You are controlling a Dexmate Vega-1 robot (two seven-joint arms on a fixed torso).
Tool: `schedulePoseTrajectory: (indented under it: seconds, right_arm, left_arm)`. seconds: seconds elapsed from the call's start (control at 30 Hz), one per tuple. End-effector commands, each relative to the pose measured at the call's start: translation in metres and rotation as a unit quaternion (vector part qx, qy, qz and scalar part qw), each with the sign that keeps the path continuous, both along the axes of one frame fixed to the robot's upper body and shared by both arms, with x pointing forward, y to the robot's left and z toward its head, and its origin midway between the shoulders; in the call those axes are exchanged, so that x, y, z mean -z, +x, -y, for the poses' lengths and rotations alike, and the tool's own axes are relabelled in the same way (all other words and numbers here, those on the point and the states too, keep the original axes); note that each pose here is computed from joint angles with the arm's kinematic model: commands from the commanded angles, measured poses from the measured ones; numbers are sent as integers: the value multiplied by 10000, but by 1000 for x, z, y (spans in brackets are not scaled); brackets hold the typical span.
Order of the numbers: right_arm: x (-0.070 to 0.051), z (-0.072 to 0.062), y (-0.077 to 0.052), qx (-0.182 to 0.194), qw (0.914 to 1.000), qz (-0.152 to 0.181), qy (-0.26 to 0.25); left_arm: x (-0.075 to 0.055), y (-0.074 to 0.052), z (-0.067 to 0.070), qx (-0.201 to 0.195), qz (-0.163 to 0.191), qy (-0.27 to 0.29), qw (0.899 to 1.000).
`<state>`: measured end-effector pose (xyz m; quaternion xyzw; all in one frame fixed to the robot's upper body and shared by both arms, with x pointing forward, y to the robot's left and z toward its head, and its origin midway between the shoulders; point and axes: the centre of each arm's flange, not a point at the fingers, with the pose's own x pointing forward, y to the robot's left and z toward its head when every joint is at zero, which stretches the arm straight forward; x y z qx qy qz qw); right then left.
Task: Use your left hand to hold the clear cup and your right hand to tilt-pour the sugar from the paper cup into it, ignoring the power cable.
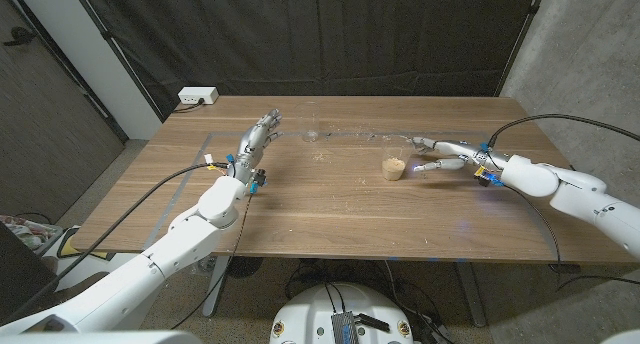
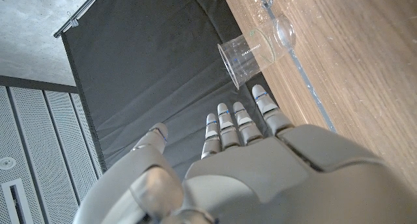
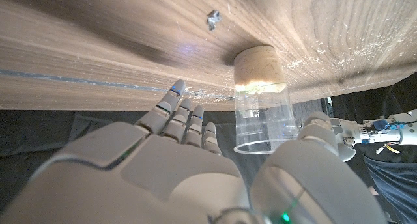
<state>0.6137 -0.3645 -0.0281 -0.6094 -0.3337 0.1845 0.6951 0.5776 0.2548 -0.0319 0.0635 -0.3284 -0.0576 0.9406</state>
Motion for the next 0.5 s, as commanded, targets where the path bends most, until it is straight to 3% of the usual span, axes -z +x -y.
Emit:
schedulePoseTrajectory:
  seconds: [0.03,0.5]
  right_arm:
    - [4,-25,-4,-62,9998,-172,-101]
    - [5,-43,-4,-103,9994,-304,158]
  left_arm:
    - [7,3,-11,76,-36,9,10000]
    - [12,3,-27,142,-10,-9,9999]
